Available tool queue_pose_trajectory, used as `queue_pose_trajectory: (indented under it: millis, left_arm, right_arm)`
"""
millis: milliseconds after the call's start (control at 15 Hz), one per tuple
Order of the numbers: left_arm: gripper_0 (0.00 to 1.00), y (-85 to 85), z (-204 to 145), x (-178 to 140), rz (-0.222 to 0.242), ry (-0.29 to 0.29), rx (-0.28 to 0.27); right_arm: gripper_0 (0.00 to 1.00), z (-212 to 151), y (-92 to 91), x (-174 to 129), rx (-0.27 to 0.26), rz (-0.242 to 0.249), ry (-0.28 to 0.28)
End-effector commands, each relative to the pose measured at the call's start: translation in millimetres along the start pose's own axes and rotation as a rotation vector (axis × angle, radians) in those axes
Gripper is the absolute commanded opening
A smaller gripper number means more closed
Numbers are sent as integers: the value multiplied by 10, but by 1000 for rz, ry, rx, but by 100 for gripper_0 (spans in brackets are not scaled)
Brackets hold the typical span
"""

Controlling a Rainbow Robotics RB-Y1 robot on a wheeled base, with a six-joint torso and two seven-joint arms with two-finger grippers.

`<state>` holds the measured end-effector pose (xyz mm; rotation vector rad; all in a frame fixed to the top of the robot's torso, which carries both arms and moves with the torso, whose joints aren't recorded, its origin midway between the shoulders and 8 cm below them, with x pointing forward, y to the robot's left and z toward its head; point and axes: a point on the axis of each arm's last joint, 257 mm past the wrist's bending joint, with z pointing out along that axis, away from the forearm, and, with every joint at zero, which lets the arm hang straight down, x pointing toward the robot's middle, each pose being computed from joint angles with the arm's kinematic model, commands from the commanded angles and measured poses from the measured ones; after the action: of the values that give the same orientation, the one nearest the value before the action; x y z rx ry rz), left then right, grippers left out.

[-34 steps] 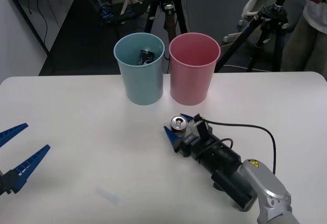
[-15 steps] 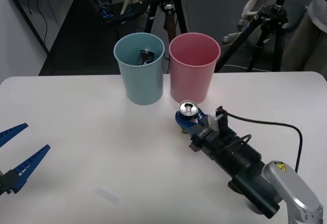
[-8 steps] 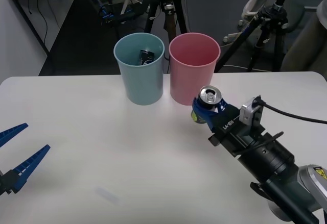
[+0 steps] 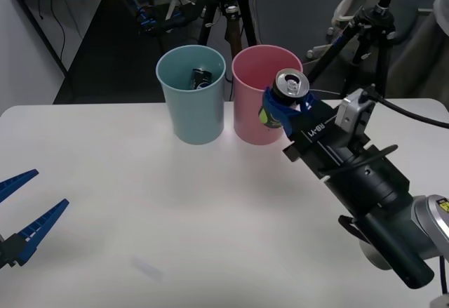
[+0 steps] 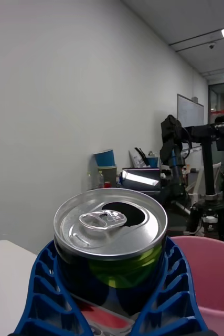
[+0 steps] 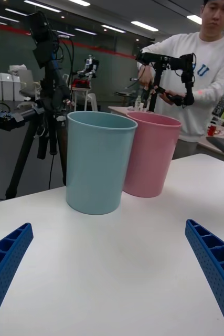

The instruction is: Grasp the object on the table and drop it into the matching bin: aluminum can to the light blue bin, PET bottle to the pink bin.

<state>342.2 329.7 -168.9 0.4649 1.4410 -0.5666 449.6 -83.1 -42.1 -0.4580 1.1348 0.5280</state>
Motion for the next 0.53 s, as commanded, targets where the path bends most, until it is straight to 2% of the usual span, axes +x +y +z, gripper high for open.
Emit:
queue_pose_trajectory:
  millis: [67, 267, 533]
  left_arm:
    - [100, 0, 0, 0, 0, 0, 0]
    - [100, 0, 0, 0, 0, 0, 0]
    - [100, 0, 0, 0, 0, 0, 0]
  right_arm:
    - [0, 349, 113, -41, 0, 9, -5]
    - [0, 775, 217, -29, -13, 27, -13]
    - [0, 1317, 221, 131, -16, 43, 2]
